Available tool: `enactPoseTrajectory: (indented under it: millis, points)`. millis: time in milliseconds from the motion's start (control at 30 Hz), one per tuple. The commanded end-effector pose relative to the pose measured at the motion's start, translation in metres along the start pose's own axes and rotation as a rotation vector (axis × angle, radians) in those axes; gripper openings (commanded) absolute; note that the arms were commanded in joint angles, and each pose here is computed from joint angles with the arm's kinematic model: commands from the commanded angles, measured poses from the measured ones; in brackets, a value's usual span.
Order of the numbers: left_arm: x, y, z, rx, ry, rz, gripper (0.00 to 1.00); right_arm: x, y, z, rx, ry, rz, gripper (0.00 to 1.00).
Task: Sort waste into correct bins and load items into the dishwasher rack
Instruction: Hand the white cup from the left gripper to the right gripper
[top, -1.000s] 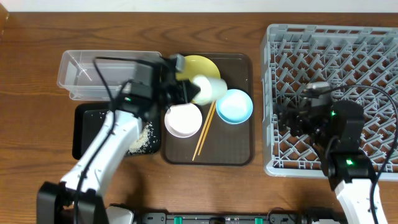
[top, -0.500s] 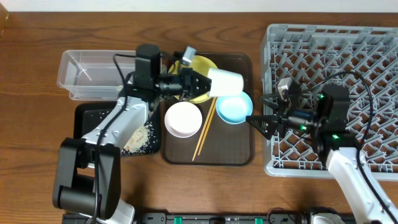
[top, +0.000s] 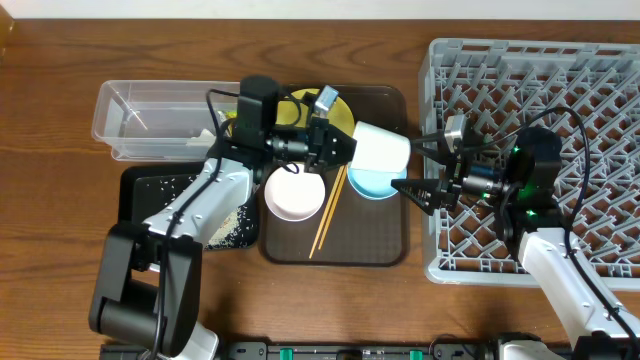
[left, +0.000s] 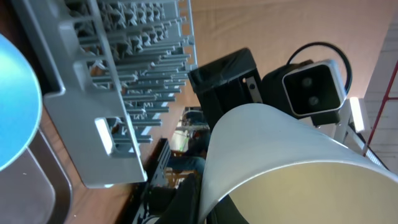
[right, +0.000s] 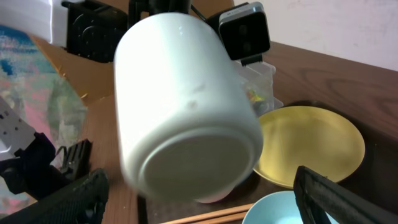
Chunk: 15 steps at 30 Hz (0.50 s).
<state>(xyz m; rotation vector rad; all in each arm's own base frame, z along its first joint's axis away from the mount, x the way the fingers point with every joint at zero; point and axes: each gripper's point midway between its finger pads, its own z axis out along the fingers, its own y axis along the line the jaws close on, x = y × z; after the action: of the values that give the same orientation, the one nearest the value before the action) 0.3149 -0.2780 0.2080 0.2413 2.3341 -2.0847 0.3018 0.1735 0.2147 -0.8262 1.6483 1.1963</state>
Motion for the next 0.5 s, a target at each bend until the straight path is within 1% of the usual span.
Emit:
enactPoseTrajectory:
  millis: [0,167,333,467]
  points:
    - [0.008,-0.006,0.009,0.017,0.044,0.0,0.06,-0.003,0.002,0.003,-0.019,-0.001,0.011,0.91]
    - [0.016,-0.008,0.02,0.02,0.076,0.003,0.06,-0.006,0.005,0.005,-0.031,-0.007,-0.011,0.9]
    - [0.019,-0.009,0.023,0.02,0.086,-0.003,0.06,-0.009,0.008,0.008,-0.044,-0.011,-0.029,0.85]
    - [0.019,-0.009,0.023,0.02,0.086,-0.017,0.06,-0.008,0.012,0.011,-0.057,-0.006,-0.031,0.83]
